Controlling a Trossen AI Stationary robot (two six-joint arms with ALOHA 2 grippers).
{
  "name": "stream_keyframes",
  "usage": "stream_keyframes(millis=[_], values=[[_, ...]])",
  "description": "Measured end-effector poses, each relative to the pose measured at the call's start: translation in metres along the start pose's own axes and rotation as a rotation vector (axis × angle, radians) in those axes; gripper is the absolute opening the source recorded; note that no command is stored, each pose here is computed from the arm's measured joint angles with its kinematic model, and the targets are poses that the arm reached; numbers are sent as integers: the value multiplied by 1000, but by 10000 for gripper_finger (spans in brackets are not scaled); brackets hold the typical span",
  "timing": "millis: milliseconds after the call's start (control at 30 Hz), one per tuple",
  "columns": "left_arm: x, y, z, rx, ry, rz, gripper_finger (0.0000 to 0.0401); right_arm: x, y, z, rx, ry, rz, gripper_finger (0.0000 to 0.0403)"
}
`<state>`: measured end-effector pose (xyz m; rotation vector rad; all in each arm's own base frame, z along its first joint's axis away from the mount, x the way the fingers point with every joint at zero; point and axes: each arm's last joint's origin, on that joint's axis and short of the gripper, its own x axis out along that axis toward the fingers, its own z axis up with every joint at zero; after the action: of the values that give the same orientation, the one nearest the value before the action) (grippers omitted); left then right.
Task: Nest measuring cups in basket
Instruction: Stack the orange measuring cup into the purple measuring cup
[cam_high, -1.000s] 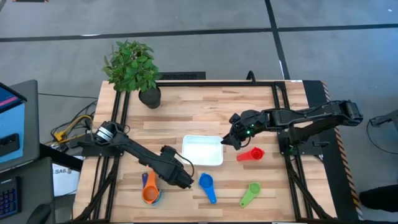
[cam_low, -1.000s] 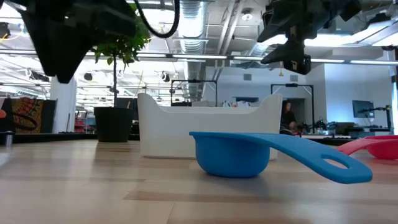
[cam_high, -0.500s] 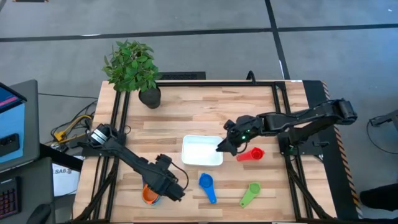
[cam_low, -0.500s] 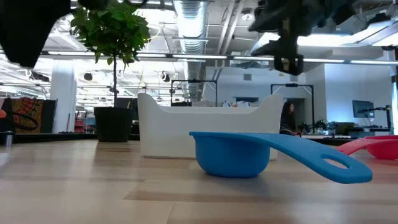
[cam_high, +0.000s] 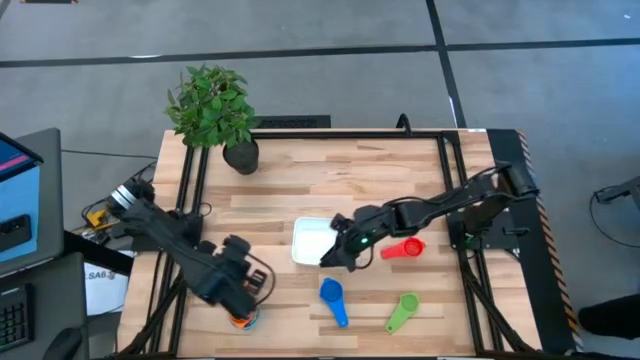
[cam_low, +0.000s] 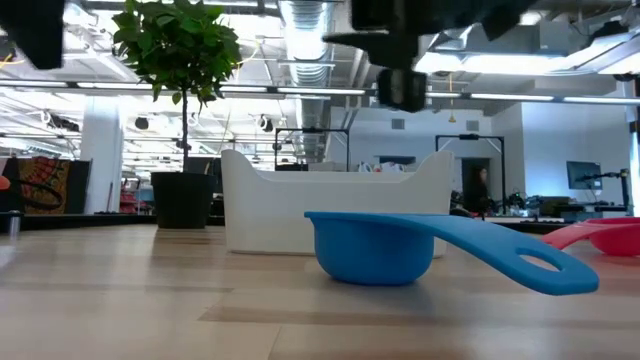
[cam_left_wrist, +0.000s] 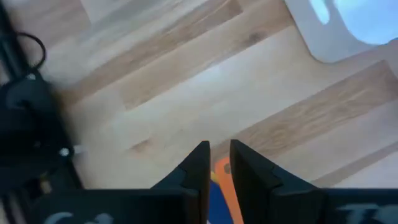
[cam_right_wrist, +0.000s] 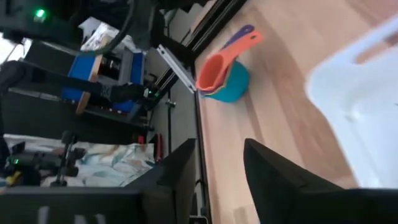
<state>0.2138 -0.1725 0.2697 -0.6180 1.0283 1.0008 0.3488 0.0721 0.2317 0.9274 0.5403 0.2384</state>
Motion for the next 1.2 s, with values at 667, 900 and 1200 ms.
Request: stream_keyframes(millis=[667, 900, 1200], values=[[47, 69, -73, 164, 250, -79, 0, 155, -2, 43, -158, 160, -185, 16], [69, 68, -85, 171, 215, -206, 0, 185, -5, 48, -214, 230, -254, 7], [70, 57, -78, 197, 103, -316, 0, 198, -12, 48, -226, 280, -297, 14]])
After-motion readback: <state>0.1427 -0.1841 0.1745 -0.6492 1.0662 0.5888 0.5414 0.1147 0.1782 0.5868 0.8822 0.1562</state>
